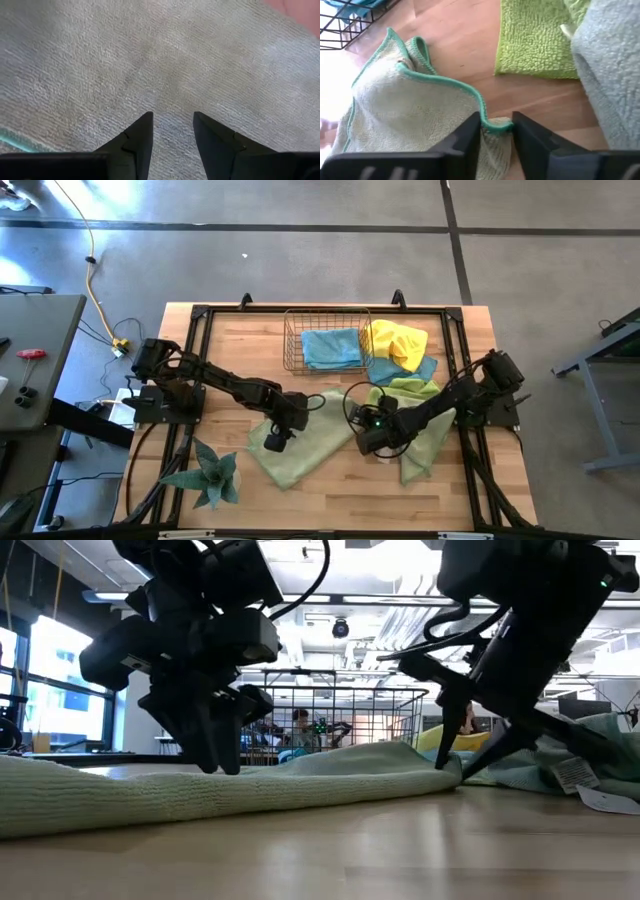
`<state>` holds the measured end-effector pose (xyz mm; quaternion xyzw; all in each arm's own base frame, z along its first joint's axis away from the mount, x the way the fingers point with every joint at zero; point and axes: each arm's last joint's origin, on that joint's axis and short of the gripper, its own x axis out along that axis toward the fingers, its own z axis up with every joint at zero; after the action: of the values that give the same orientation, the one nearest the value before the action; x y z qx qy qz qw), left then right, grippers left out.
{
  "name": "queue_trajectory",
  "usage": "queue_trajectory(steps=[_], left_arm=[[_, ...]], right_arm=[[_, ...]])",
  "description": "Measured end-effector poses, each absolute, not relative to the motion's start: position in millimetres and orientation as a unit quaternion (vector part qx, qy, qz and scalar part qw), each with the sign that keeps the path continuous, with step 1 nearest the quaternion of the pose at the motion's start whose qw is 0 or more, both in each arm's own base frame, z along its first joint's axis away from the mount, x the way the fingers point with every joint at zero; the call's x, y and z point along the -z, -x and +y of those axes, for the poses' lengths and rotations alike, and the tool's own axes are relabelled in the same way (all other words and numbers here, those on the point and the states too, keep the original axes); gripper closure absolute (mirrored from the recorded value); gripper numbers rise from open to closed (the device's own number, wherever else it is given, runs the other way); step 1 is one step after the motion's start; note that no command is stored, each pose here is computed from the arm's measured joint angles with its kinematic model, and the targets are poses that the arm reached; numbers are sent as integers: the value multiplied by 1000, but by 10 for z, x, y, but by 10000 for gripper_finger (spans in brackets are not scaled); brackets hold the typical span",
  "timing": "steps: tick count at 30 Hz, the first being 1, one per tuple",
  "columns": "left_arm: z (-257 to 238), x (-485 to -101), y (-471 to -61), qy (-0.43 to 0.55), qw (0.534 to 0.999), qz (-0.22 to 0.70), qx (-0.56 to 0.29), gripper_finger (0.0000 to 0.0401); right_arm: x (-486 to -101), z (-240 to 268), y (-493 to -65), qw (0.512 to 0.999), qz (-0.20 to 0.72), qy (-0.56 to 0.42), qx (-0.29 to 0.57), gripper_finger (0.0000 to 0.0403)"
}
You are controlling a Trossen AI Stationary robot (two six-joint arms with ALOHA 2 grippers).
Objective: Fold microfiber towels
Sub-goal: Fold the left light green towel
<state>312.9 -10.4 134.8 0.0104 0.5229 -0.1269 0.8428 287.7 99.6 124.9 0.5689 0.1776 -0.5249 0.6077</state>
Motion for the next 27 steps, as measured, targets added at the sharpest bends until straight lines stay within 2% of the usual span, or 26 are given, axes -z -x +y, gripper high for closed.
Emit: queue_trajectory(steps=[6, 10, 14, 20, 27], left_arm=[[-104, -1348, -3128, 5, 842, 526, 117, 270], [-101, -1370, -3123, 20, 844, 526, 108, 270], [-99, -1458, -3113, 41, 851, 516, 95, 270], [-98, -1708, -3065, 73, 869, 483, 76, 270], [-95, -2072, -2959, 155, 889, 430, 37, 270]], right_arm=[[-1253, 991, -2882, 625, 183, -552, 520, 394], [-1255, 997, -2882, 635, 195, -541, 516, 393], [-1284, 1007, -2908, 665, 217, -515, 496, 400], [-1453, 1003, -2898, 710, 244, -478, 457, 402], [-1643, 1025, -2945, 762, 257, -450, 388, 402]])
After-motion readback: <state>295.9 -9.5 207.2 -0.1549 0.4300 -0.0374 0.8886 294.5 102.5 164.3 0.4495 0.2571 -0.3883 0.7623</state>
